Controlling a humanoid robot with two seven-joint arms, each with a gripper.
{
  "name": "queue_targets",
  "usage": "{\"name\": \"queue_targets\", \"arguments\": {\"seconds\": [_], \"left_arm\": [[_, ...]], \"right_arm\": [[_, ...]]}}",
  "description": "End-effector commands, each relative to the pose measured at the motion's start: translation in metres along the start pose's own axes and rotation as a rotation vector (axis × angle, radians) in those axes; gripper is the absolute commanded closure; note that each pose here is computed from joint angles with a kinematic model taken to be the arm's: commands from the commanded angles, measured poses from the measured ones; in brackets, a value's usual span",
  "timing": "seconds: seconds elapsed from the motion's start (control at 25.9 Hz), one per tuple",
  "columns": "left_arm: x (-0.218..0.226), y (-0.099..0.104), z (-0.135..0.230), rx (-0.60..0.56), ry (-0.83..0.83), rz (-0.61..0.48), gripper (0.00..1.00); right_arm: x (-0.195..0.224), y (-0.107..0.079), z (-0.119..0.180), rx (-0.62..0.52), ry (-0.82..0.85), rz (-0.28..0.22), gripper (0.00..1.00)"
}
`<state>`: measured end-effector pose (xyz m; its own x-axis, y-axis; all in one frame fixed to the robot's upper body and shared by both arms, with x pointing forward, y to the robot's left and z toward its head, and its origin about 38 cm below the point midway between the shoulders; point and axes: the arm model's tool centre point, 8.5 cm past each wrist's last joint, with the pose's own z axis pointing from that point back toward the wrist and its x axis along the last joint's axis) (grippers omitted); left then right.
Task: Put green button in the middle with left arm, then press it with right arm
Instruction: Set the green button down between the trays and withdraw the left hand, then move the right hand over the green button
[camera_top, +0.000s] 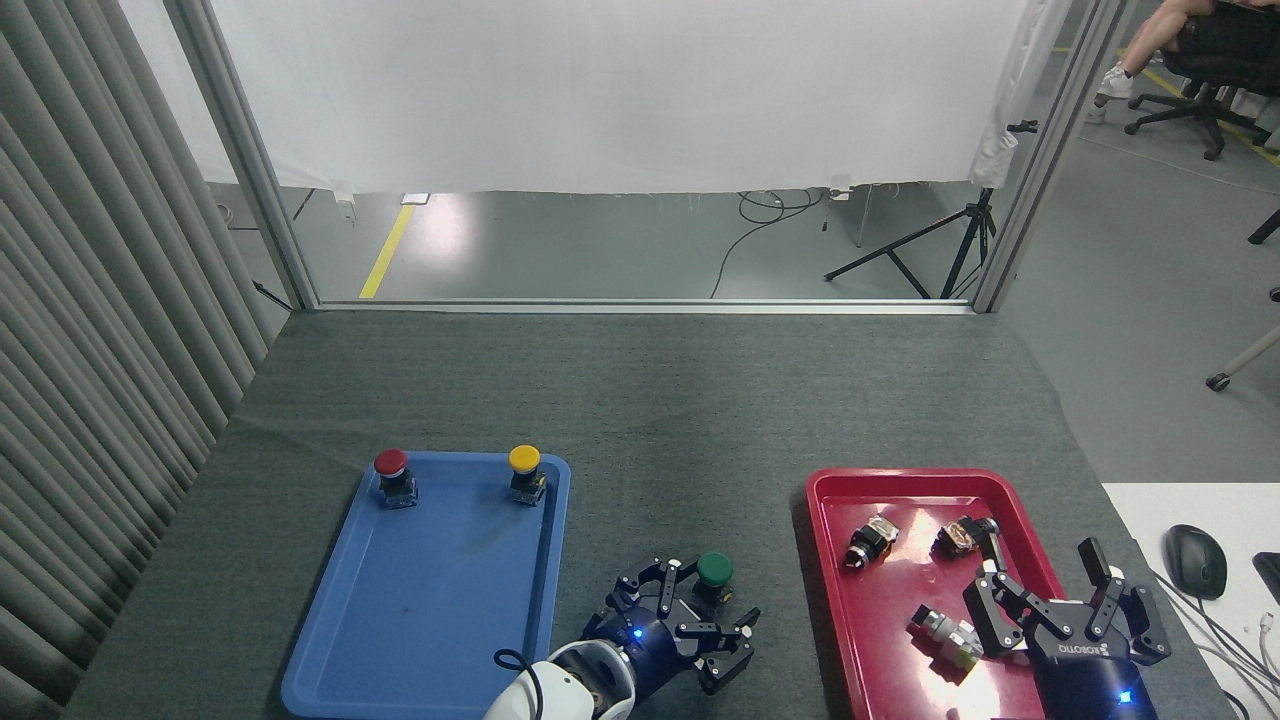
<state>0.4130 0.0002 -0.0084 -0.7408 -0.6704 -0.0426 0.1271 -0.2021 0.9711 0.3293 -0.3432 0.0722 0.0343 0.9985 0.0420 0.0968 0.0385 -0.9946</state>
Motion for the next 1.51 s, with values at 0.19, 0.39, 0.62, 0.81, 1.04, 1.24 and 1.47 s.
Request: {"name": "queue_targets", "arguments": {"seconds": [0.19,0.39,0.62,0.81,1.04,1.24,1.47], "left_arm": [[-0.021,0.036,0.067,0.223,0.267,-0.063,0.01],[-0.079,0.029,0.152,0.273,0.632,0.0,0.01],[-0.131,0.006,0.217,0.273,0.804,0.119,0.01],[-0.145,-0.014,0.247,0.212,0.827,0.075,0.01],[-0.147,-0.02,0.258,0.206,0.838,0.084,0.01],[-0.154,-0.021,0.268,0.21,0.84,0.088,0.01],[-0.157,-0.022,0.271,0.209,0.845,0.092,0.01]], "right_arm": [[0.0,0.003,0.001,0.006,0.001,-0.002,0.0],[0.001,0.009,0.002,0.021,-0.004,-0.01,0.0],[0.001,0.012,0.003,0.03,0.001,-0.014,0.0],[0.005,0.017,0.005,0.043,-0.008,-0.01,0.05],[0.049,0.034,0.002,0.092,-0.127,-0.027,0.73],[0.095,0.036,-0.011,0.09,-0.239,-0.006,0.98],[0.154,0.048,-0.026,0.12,-0.285,0.0,1.0]]}}
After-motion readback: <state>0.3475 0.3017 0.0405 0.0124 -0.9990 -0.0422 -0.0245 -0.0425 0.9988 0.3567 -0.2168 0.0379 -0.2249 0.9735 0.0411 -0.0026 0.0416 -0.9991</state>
